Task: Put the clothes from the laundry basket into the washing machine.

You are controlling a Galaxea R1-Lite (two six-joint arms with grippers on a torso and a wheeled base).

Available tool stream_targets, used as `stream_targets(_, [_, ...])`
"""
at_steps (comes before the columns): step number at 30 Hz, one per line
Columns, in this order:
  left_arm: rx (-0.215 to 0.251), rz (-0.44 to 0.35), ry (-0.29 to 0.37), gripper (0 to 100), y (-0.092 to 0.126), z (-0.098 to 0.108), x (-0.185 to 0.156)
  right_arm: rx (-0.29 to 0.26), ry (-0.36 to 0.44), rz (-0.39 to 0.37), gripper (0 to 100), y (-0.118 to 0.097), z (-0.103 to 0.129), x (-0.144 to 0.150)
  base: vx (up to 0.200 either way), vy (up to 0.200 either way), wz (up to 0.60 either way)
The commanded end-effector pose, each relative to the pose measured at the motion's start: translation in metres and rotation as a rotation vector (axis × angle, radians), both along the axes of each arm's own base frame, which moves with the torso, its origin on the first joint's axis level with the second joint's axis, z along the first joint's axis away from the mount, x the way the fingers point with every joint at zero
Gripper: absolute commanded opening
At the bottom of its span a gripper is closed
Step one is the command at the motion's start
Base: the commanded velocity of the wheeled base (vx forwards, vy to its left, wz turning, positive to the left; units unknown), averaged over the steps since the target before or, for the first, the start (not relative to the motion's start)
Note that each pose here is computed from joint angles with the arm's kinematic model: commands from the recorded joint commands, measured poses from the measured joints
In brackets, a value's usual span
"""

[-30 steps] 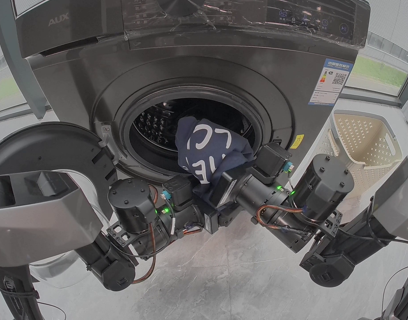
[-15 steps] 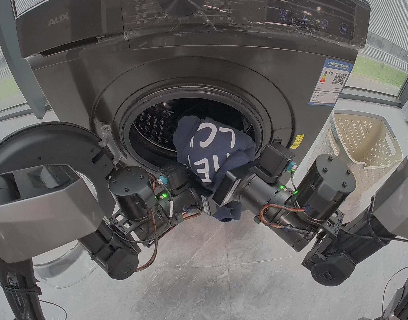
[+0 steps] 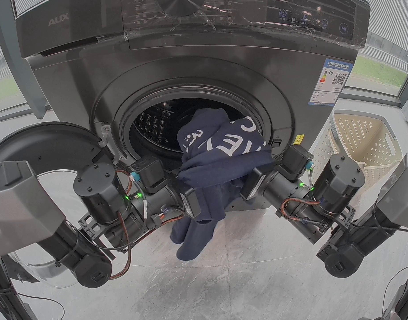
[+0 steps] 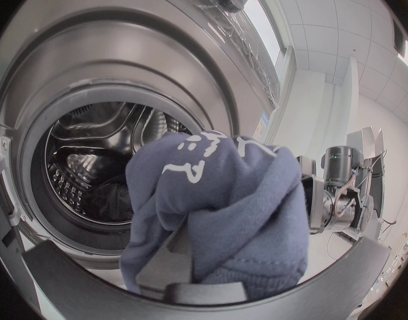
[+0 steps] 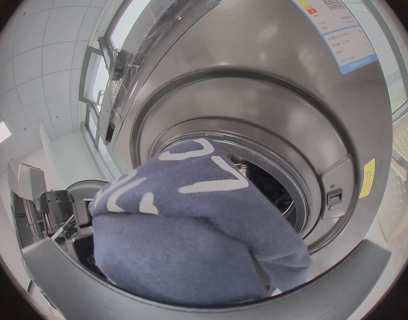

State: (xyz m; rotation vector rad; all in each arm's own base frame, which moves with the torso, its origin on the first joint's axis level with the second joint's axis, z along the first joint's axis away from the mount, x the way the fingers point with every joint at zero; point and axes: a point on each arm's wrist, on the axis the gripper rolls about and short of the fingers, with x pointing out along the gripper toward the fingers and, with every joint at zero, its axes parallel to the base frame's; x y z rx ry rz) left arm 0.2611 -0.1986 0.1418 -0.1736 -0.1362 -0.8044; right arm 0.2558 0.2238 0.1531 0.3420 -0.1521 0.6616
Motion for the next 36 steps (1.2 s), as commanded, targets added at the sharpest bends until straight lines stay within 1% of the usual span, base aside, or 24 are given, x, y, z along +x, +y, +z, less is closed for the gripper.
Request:
stream_targets(1, [-0.017,0.003,-0.016,0,0.006,0.009,-0.007,-0.022,0.032,0.012,0,0.002,-0.011,-0.004,0.000,0.000,0.00])
stream_targets(2, [-0.017,0.003,-0.016,0,0.006,0.009,-0.007,-0.023,0.033,0.014,0,0.003,-0.012,-0.004,0.000,0.000,0.00])
stream_targets(3, [-0.015,0.000,-0.013,0,0.005,0.009,-0.007,-0.020,0.026,0.036,0,0.009,-0.010,-0.008,0.000,0.000,0.00])
stream_targets(6, [-0.015,0.002,-0.011,0,0.004,0.008,-0.008,-0.018,0.026,0.063,0,0.016,-0.010,-0.014,0.000,0.000,0.00])
stream_targets(10, [-0.015,0.014,-0.007,0,0.004,0.007,-0.008,-0.018,0.028,0.094,0,0.021,-0.010,-0.021,0.000,0.000,0.00])
stream_targets(15, [-0.018,0.016,-0.009,0,0.004,0.009,-0.009,-0.008,0.014,0.098,0,0.021,-0.004,-0.025,0.000,0.000,0.00])
stream_targets(16, [-0.020,0.016,-0.011,0,0.004,0.010,-0.010,-0.007,0.015,0.105,100,0.019,-0.002,-0.029,0.000,0.000,0.00])
stream_targets(17, [-0.022,0.017,-0.011,0,0.005,0.011,-0.011,-0.017,0.021,0.110,100,0.017,-0.003,-0.034,0.000,0.000,0.00])
stream_targets(18, [-0.026,0.023,-0.014,0,0.007,0.013,-0.013,-0.041,0.031,0.119,100,0.013,-0.006,-0.041,0.000,0.000,0.00])
stream_targets(19, [-0.026,0.023,-0.014,0,0.007,0.013,-0.013,-0.041,0.031,0.119,100,0.013,-0.006,-0.041,0.000,0.000,0.00])
stream_targets(20, [-0.032,0.038,-0.017,0,0.012,0.017,-0.020,-0.107,0.056,0.129,100,0.001,-0.016,-0.054,0.000,0.000,0.00])
stream_targets(21, [-0.035,0.041,-0.015,0,0.014,0.018,-0.024,-0.139,0.064,0.138,100,-0.004,-0.020,-0.060,0.000,0.000,0.00])
stream_targets(22, [-0.038,0.043,-0.014,0,0.015,0.019,-0.027,-0.160,0.072,0.148,100,-0.006,-0.023,-0.064,0.000,0.000,0.00])
stream_targets(23, [-0.053,0.064,-0.009,0,0.022,0.024,-0.037,-0.236,0.106,0.196,100,-0.018,-0.037,-0.081,0.000,0.000,0.00])
stream_targets(25, [-0.091,0.088,0.006,0,0.031,0.031,-0.048,-0.290,0.145,0.237,100,-0.028,-0.047,-0.098,0.000,0.000,0.00])
stream_targets(26, [-0.103,0.090,0.008,0,0.034,0.033,-0.053,-0.303,0.154,0.249,100,-0.031,-0.048,-0.103,0.000,0.000,0.00])
stream_targets(27, [-0.103,0.090,0.008,0,0.034,0.033,-0.053,-0.303,0.154,0.249,100,-0.031,-0.048,-0.103,0.000,0.000,0.00])
stream_targets(28, [-0.118,0.084,0.006,0,0.039,0.037,-0.061,-0.309,0.158,0.255,100,-0.036,-0.048,-0.108,0.000,0.000,0.00])
stream_targets(29, [-0.122,0.084,0.001,0,0.046,0.040,-0.070,-0.315,0.163,0.254,100,-0.043,-0.048,-0.112,0.000,0.000,0.00])
stream_targets(30, [-0.122,0.084,0.001,0,0.046,0.040,-0.070,-0.315,0.163,0.254,100,-0.043,-0.048,-0.112,0.000,0.000,0.00])
stream_targets(31, [-0.123,0.084,0.000,0,0.050,0.040,-0.076,-0.311,0.161,0.252,100,-0.047,-0.046,-0.114,0.000,0.000,0.00])
stream_targets(32, [-0.122,0.089,0.001,0,0.056,0.041,-0.082,-0.293,0.150,0.263,100,-0.049,-0.042,-0.114,0.000,0.000,0.00])
stream_targets(34, [-0.133,0.084,-0.003,0,0.060,0.043,-0.087,-0.275,0.137,0.262,100,-0.050,-0.038,-0.109,0.000,0.000,0.00])
stream_targets(36, [-0.139,0.089,-0.007,0,0.061,0.045,-0.087,-0.272,0.134,0.225,100,-0.057,-0.037,-0.100,0.000,0.000,0.00])
